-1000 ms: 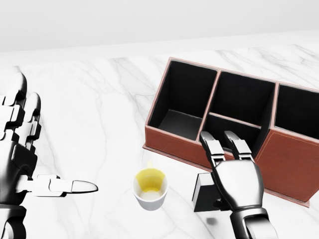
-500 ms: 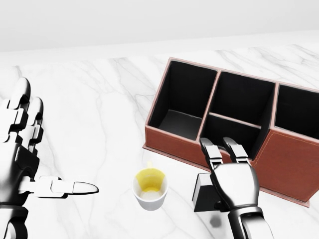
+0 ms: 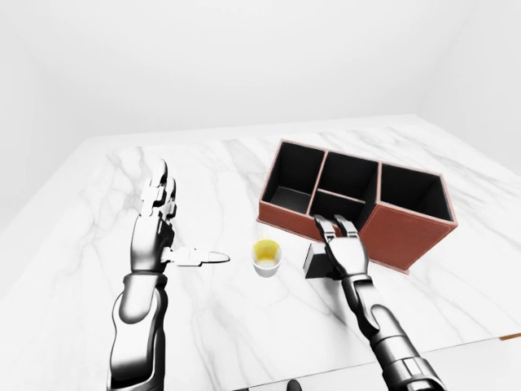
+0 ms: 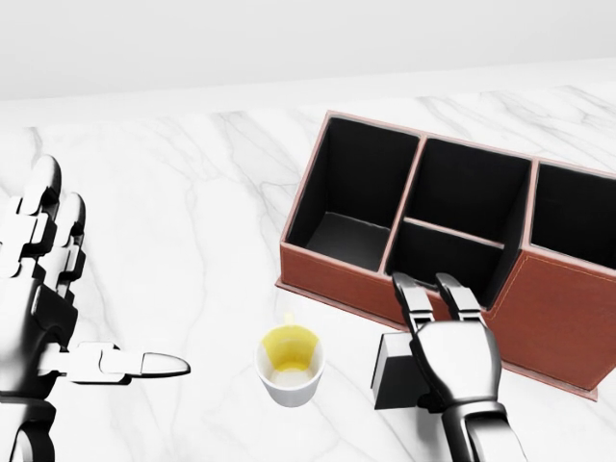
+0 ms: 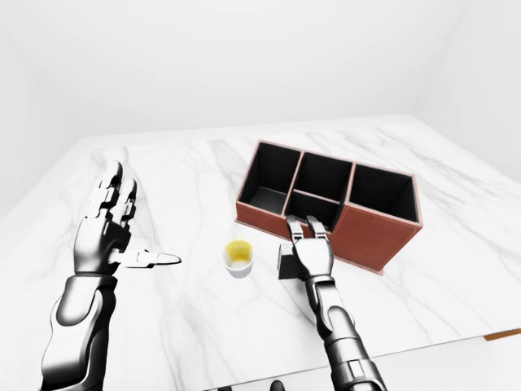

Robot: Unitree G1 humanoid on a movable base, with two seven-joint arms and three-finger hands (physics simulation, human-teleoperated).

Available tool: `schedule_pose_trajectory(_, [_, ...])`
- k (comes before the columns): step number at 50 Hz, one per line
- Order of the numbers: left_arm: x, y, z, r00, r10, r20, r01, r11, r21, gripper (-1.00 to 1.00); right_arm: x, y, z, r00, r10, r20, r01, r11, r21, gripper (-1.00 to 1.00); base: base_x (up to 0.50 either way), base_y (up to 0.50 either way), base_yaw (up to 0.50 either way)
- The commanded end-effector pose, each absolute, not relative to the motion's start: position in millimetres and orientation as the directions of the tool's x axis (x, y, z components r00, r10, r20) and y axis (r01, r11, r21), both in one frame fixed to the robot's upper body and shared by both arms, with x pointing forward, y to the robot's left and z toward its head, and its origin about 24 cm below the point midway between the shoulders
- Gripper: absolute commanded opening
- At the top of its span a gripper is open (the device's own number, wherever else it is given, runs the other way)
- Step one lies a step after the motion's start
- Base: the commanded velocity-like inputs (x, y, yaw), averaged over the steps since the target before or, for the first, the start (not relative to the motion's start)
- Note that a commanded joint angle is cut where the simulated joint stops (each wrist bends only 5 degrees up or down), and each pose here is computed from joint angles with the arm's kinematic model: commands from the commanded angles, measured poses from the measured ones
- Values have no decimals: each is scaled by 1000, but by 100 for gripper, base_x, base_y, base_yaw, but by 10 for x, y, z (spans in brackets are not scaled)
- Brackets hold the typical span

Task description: Pick up the book and place it in the caddy.

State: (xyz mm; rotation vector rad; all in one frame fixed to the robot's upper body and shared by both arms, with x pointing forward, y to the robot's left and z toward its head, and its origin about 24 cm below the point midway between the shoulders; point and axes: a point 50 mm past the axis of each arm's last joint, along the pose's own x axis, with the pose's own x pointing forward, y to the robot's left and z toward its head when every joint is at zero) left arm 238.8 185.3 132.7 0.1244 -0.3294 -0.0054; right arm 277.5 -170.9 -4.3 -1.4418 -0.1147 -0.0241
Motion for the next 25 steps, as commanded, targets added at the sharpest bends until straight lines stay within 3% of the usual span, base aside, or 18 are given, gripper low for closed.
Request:
schedule_pose_trajectory(1, [2374, 1853, 1337, 945, -26, 327, -15, 992, 122, 100, 2784, -1745, -149, 997, 36, 66, 61, 128, -990, 69, 0, 0, 0])
schedule_pose_trajectory(14, [2372, 1847, 1334, 945, -28, 326, -13, 992, 123, 100, 2797, -1748, -233, 999, 33, 43, 39, 121, -992, 69, 0, 0, 0])
schedule_pose_trajectory(15, [2369, 1845, 1337, 944, -28, 327, -13, 992, 123, 100, 2795, -1747, -238, 999, 34, 41, 37, 120, -992, 48, 0, 0, 0])
schedule_pose_trajectory(16, [2365, 1843, 1342, 944, -28, 329, -14, 992, 124, 100, 2789, -1746, -248, 999, 37, 37, 32, 115, -993, 8, 0, 0, 0])
schedule_pose_trajectory(17, [2366, 1842, 1344, 943, -28, 331, -14, 992, 123, 100, 2787, -1747, -248, 999, 37, 38, 34, 114, -993, -59, 0, 0, 0])
schedule_pose_trajectory(18, [2366, 1841, 1348, 943, -28, 332, -14, 992, 124, 100, 2780, -1746, -255, 999, 41, 36, 31, 108, -994, -100, 0, 0, 0])
schedule_pose_trajectory(25, [2369, 1835, 1346, 943, -29, 331, -13, 992, 124, 100, 2773, -1733, -246, 998, 48, 41, 36, 105, -994, -100, 0, 0, 0])
